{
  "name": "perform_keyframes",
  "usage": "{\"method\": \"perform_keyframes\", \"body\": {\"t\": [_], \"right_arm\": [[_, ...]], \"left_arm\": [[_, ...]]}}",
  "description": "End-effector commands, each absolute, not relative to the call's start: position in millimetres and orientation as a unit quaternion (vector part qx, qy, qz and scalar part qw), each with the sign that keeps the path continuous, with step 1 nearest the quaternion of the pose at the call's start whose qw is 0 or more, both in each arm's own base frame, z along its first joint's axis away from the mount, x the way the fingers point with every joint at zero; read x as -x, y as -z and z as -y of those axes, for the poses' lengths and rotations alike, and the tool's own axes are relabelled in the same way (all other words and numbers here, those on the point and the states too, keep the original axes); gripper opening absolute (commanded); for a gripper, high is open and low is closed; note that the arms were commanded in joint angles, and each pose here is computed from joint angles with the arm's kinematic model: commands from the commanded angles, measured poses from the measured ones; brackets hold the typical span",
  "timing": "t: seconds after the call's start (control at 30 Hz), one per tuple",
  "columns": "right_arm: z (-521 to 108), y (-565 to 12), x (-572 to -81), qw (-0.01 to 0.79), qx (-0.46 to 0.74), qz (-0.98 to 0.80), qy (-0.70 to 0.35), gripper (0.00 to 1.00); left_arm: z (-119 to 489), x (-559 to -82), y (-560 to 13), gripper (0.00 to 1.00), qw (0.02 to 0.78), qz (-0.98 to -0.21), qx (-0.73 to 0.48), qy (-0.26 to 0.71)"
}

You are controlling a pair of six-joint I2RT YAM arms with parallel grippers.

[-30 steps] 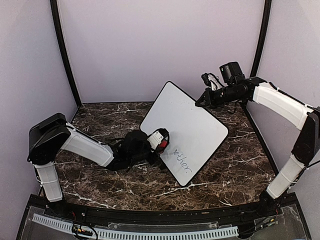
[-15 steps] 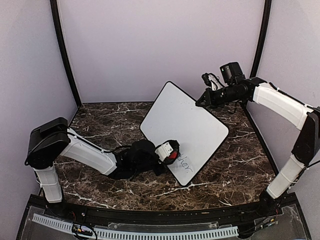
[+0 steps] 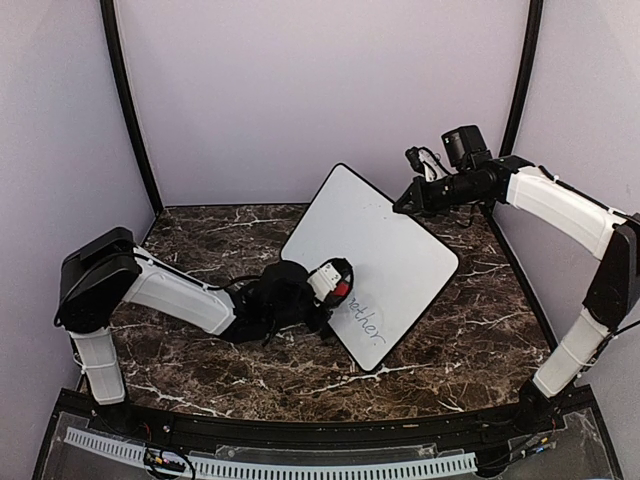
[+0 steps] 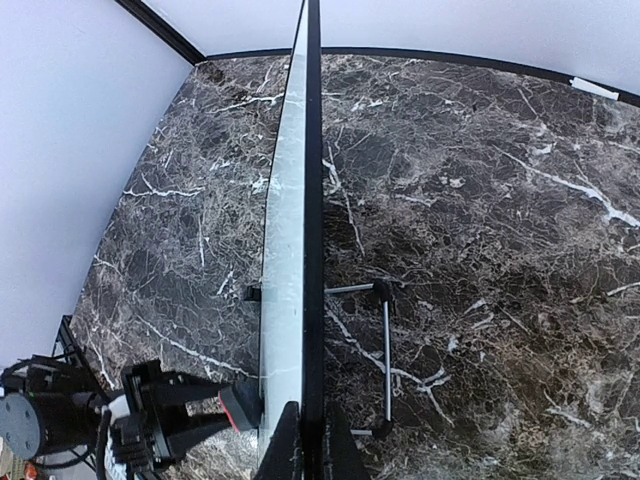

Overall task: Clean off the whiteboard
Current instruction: Erase the center of the whiteboard.

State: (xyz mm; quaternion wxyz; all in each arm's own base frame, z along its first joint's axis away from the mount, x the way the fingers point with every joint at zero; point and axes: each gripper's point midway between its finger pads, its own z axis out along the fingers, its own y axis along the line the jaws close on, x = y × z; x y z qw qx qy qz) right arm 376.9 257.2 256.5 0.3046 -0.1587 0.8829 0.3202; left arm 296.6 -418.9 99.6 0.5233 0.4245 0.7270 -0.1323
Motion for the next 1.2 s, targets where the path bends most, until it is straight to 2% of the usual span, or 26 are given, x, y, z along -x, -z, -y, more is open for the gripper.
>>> {"method": "perform_keyframes", "body": {"t": [0.0, 0.13, 0.4, 0.8, 0.97, 1.17], "right_arm": [[-260.9, -250.5, -368.4, 0.281, 0.164, -0.887, -0.327, 0.0], [-258.8, -250.2, -369.6, 0.282, 0.164, -0.89, -0.319, 0.0], [-253.4, -249.5, -374.0, 0.282, 0.162, -0.895, -0.306, 0.0], [-248.0, -251.0, -383.9, 0.285, 0.155, -0.894, -0.31, 0.0], [-247.5, -251.2, -384.4, 0.285, 0.155, -0.893, -0.312, 0.0], [-248.7, -250.2, -383.1, 0.282, 0.157, -0.892, -0.317, 0.0]], "left_arm": [[400.5, -338.6, -106.3, 0.0, 0.522, -0.746, -0.403, 0.092], [415.9, -339.5, -114.2, 0.0, 0.511, -0.734, -0.435, 0.104], [440.7, -297.0, -86.0, 0.0, 0.446, -0.724, -0.502, 0.157], [475.2, -242.6, -77.0, 0.0, 0.421, -0.693, -0.544, 0.214], [469.1, -258.7, -77.5, 0.0, 0.437, -0.707, -0.525, 0.184], [419.6, -321.6, -72.6, 0.0, 0.446, -0.759, -0.459, 0.124]]}}
